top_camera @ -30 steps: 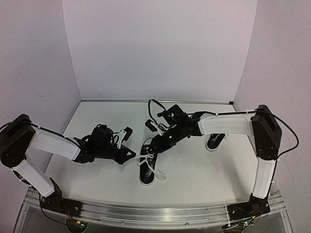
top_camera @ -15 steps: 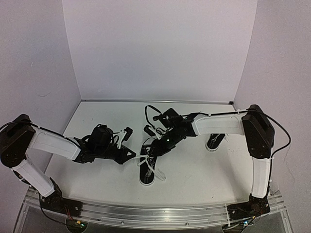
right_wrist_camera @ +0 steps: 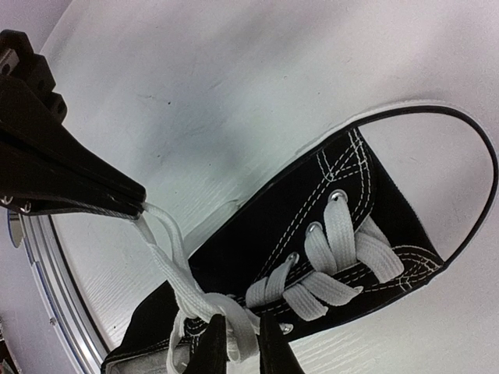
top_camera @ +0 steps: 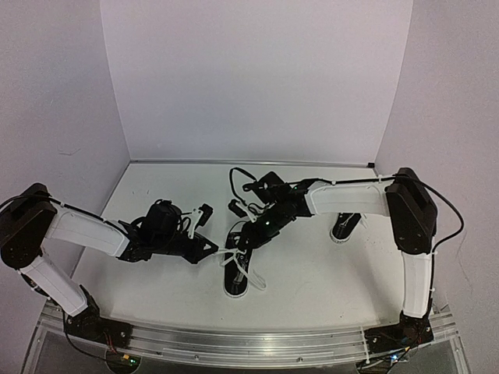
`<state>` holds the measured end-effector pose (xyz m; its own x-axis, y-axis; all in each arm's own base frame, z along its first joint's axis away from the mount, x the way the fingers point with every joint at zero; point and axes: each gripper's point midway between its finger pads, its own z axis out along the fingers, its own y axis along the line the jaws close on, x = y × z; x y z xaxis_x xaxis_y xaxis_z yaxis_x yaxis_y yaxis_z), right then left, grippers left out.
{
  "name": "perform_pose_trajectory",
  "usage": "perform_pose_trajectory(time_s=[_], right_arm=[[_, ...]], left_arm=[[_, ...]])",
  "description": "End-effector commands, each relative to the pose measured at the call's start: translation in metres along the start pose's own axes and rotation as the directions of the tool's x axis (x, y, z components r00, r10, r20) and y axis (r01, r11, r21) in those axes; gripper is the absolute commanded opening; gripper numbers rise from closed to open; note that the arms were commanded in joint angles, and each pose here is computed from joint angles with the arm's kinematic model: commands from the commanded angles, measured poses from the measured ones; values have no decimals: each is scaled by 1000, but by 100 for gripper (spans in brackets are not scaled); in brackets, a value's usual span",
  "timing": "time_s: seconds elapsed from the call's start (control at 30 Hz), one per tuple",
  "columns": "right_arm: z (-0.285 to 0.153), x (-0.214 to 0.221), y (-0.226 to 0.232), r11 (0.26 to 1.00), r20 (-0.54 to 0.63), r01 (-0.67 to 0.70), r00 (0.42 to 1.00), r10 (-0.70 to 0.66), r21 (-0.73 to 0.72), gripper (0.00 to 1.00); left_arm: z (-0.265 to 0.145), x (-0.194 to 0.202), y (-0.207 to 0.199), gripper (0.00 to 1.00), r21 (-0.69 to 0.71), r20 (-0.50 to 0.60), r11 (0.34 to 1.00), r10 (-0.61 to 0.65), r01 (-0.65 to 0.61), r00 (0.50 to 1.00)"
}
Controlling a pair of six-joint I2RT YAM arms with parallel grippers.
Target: Tie the shoes
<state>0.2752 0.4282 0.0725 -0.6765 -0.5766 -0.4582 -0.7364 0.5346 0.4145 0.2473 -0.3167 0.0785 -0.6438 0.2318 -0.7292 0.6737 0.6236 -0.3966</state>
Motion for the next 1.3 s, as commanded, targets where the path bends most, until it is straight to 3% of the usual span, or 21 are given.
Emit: perform_pose_trajectory(time_s=[0.0, 0.2, 1.27], right_arm=[[4, -2, 2, 999, -20, 35, 999, -35, 16, 14], [7, -1, 3, 999, -27, 42, 999, -41, 24, 0], [-36, -20, 20, 1000, 227, -26, 973, 26, -6, 0]], left_arm=[[3, -11, -2, 0, 10, 21, 1000, 11, -11, 1000], [4, -10, -1, 0, 11, 15, 1000, 3, -3, 1000], [10, 0, 11, 0, -43, -31, 999, -32, 31, 999]])
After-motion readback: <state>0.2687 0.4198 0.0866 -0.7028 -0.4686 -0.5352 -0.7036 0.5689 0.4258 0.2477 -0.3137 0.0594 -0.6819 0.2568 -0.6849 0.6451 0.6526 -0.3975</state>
